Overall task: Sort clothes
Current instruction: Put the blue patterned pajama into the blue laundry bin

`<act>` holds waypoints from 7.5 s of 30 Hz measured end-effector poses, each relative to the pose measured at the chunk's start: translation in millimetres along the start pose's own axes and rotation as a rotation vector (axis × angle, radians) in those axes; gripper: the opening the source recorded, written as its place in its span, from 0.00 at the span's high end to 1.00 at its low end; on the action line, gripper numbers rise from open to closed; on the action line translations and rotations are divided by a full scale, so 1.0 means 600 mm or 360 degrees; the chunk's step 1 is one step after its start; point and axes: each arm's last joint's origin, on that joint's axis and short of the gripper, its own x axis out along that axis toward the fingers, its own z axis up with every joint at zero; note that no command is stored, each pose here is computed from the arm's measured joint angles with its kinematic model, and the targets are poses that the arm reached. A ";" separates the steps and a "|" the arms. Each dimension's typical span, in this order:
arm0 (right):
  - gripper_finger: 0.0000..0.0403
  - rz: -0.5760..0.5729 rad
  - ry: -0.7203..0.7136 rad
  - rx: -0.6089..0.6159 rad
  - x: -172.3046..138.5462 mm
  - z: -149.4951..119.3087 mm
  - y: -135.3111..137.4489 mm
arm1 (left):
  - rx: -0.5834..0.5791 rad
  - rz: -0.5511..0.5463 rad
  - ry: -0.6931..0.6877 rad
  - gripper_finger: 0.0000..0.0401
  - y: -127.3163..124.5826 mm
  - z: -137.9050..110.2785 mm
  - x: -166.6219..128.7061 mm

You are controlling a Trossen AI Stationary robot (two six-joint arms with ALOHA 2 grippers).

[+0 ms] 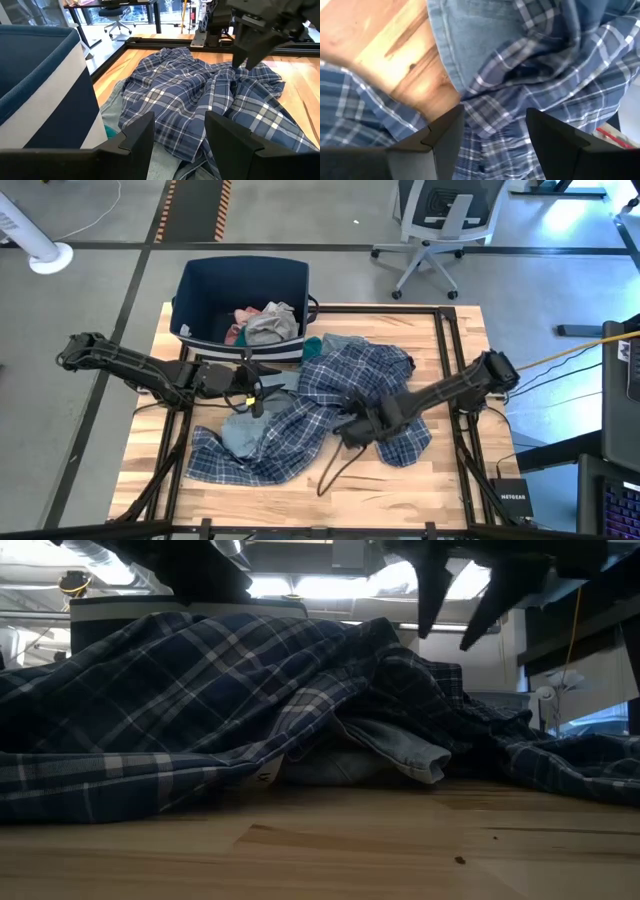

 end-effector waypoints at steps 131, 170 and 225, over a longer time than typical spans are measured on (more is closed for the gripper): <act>0.98 -0.1274 -0.0327 0.0432 -0.093 -0.131 0.003 | -0.0002 0.0000 -0.0007 0.58 0.000 0.001 0.000; 0.98 -0.1764 -0.0778 0.0716 -0.187 -0.265 -0.239 | -0.0055 -0.0134 -0.0211 0.58 0.021 0.045 -0.095; 0.39 -0.0863 -0.0681 0.0572 -0.170 -0.242 -0.426 | 0.0017 -0.0245 -0.0400 0.58 0.002 0.062 -0.110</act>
